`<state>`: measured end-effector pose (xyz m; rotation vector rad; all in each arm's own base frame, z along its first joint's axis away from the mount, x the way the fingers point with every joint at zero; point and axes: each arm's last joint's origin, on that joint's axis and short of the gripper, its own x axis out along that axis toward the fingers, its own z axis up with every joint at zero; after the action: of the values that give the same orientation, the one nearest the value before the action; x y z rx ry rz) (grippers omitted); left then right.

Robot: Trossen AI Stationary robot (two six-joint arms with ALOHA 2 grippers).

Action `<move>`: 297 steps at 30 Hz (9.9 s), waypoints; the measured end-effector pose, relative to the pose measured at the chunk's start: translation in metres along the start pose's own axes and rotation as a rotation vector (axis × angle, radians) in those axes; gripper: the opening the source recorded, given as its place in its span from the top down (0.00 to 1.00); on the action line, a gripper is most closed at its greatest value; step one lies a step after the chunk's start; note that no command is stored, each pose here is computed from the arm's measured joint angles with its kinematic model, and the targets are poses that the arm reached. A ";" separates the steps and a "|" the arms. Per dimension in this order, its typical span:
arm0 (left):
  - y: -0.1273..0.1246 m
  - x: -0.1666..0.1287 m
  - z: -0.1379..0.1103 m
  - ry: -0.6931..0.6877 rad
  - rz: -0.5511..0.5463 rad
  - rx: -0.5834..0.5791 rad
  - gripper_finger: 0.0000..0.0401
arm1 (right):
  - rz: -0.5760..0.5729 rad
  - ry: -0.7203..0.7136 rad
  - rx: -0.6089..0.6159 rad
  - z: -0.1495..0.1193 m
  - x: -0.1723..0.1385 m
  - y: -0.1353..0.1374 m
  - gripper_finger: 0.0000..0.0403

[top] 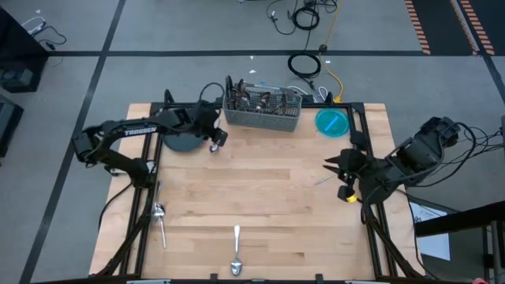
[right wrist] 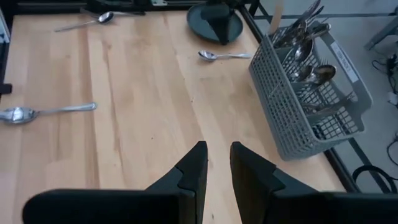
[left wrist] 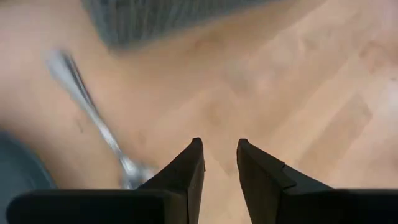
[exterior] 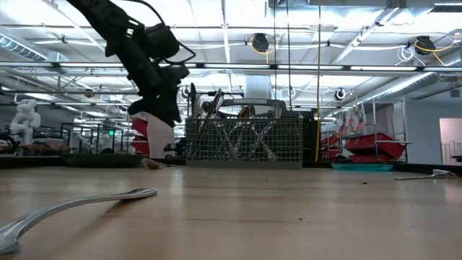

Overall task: Sort silverware
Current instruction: Put the fork into the silverware basket

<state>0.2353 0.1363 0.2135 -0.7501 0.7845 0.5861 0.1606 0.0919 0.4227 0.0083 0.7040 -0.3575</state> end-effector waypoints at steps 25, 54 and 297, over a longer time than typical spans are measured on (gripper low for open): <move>-0.103 -0.225 -0.096 -0.528 -0.956 0.018 0.74 | -0.050 -0.294 0.196 -0.011 0.117 0.038 0.85; -0.045 -0.262 -0.101 -0.692 -0.871 0.068 0.79 | 0.631 -0.251 0.127 0.109 0.418 0.159 1.00; -0.106 0.176 0.079 -1.023 0.097 0.286 0.97 | -0.189 -0.389 0.011 0.055 -0.057 0.032 0.68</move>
<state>0.4439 0.1672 0.1507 -0.0838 -0.0562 0.8146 0.1657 0.1336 0.4979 -0.1156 0.3174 -0.5267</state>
